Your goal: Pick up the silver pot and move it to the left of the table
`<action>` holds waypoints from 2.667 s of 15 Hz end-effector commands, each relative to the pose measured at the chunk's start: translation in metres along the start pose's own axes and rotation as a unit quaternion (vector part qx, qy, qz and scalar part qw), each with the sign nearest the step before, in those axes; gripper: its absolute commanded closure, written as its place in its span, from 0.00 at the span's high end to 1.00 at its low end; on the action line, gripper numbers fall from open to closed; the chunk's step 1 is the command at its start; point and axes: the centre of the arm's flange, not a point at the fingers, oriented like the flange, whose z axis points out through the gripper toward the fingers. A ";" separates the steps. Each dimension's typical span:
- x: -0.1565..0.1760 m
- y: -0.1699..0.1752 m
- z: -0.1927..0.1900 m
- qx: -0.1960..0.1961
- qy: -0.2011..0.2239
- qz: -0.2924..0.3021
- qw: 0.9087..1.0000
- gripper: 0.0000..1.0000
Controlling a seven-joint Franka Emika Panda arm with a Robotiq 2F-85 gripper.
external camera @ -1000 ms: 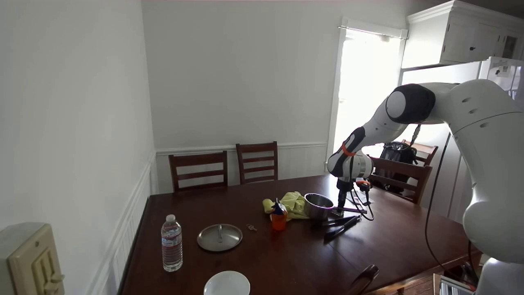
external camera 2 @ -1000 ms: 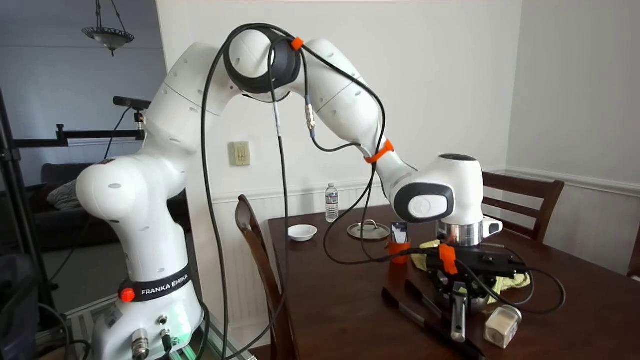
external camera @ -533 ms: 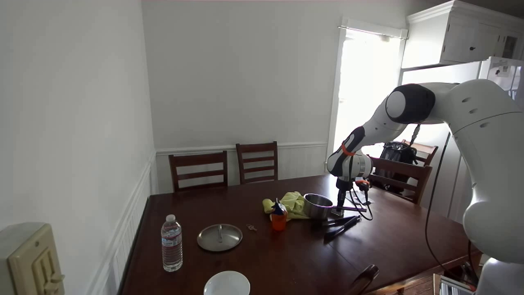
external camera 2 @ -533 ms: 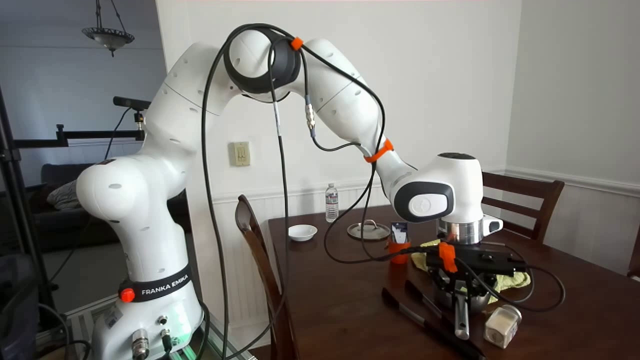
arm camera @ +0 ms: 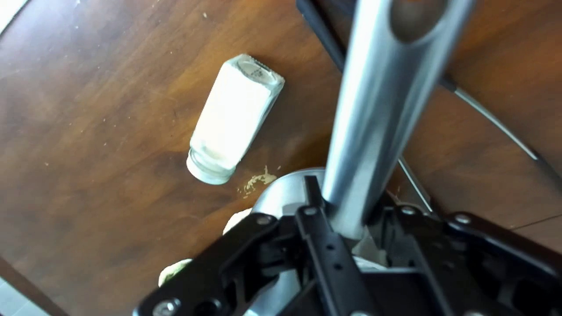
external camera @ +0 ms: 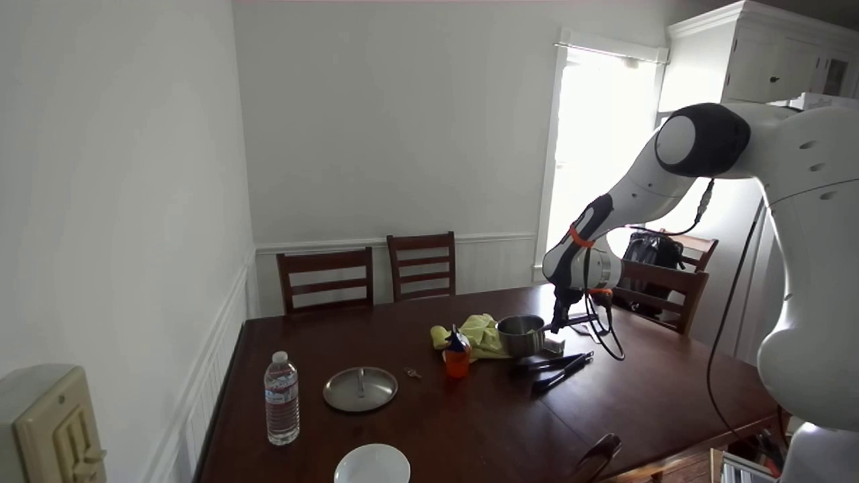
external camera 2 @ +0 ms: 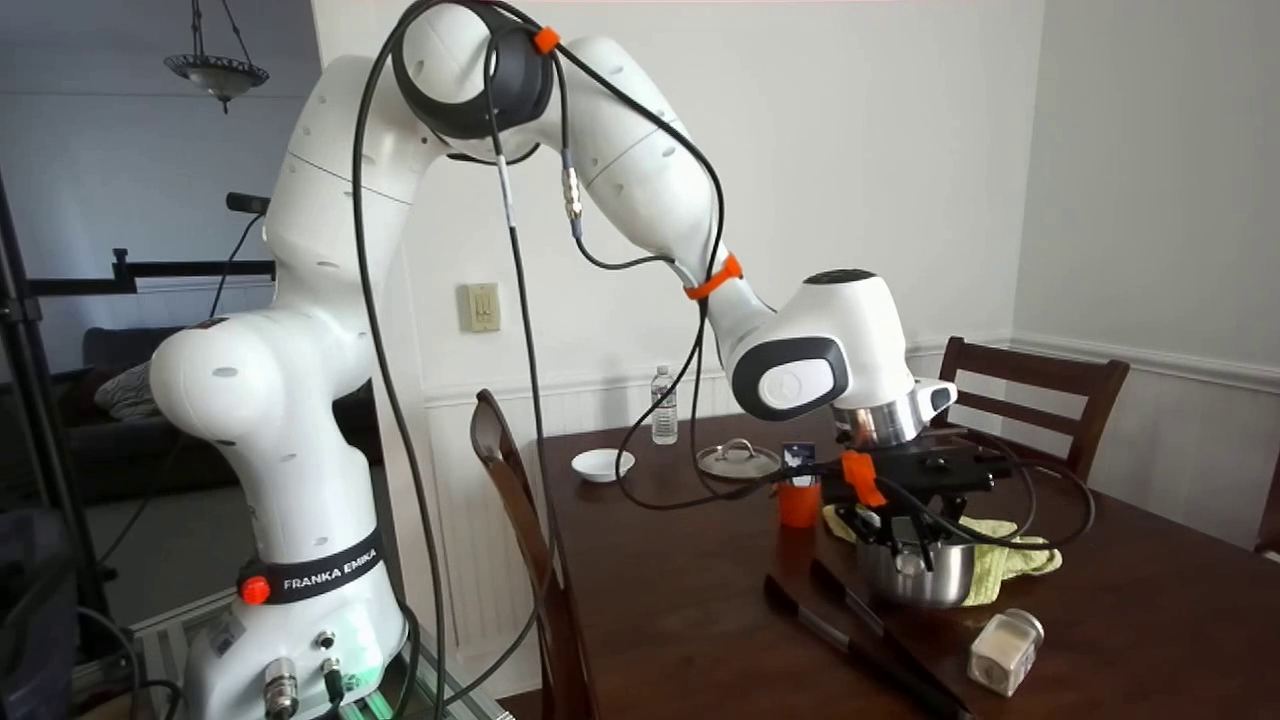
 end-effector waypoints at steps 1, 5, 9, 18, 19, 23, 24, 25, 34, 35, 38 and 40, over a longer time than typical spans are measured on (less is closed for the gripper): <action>-0.015 -0.025 -0.047 -0.024 0.039 -0.014 0.999 0.07; -0.018 -0.039 -0.061 -0.026 0.072 -0.018 0.997 0.07; -0.008 -0.050 -0.069 -0.016 0.089 -0.054 0.994 0.07; -0.019 -0.070 -0.052 0.084 0.011 -0.074 0.994 0.75; -0.025 -0.070 -0.056 0.070 0.003 -0.048 0.996 0.81; -0.057 -0.037 -0.053 0.040 -0.008 0.082 0.996 1.00; -0.062 -0.025 -0.046 0.038 -0.012 0.111 0.993 1.00; -0.064 -0.016 -0.036 0.038 -0.014 0.132 0.990 1.00; -0.015 0.008 0.021 0.039 -0.013 0.230 0.972 1.00; -0.011 0.006 0.030 0.043 -0.016 0.233 0.971 1.00; -0.003 0.001 0.052 0.055 -0.026 0.242 0.968 0.74; -0.003 0.000 0.057 0.053 -0.031 0.248 0.967 0.59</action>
